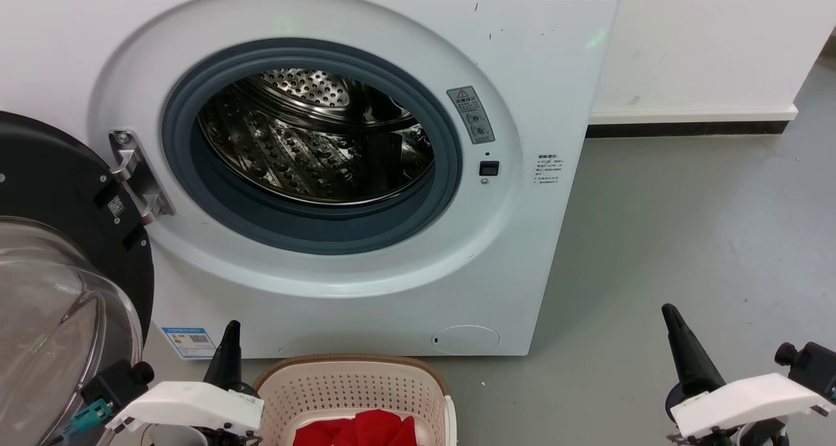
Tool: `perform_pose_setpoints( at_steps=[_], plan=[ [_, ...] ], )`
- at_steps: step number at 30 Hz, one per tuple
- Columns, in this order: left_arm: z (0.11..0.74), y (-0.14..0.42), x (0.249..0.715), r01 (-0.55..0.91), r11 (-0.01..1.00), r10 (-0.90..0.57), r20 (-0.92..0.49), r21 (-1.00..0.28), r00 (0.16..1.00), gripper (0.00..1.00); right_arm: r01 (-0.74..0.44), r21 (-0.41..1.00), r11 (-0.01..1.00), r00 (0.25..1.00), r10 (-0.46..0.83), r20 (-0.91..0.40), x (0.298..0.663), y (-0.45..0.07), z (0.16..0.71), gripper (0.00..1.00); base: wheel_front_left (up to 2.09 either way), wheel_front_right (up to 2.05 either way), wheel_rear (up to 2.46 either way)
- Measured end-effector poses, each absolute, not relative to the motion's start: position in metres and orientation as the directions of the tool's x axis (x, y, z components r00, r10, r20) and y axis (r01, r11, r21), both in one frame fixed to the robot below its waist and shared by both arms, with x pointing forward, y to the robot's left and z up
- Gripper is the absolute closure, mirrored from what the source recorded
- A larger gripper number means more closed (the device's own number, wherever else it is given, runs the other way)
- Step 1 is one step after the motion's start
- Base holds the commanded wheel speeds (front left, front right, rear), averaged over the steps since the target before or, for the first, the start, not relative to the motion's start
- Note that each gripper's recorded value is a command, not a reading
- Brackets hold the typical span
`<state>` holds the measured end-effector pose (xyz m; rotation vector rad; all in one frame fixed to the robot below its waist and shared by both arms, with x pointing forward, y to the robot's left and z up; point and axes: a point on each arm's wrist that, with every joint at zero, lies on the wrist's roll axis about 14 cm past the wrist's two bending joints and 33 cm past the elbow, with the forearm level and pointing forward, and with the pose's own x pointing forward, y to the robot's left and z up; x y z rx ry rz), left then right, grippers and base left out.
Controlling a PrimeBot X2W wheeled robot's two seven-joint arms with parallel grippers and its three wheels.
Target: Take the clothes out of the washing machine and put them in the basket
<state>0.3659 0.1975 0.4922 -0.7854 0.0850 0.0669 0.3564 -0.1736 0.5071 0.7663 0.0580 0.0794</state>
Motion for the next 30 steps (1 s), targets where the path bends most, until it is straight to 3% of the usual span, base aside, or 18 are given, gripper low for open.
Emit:
perform_pose_setpoints(
  at_steps=[30],
  plan=[
    [0.493, 0.197, 0.374, -0.088, 0.413, 0.003, -0.095, -0.906, 0.995, 1.0, -0.008, 0.903, 0.429, 0.998, 0.054, -0.017, 0.369, -0.185, 0.506, 1.0, 0.0, 0.0, 0.0]
  ],
)
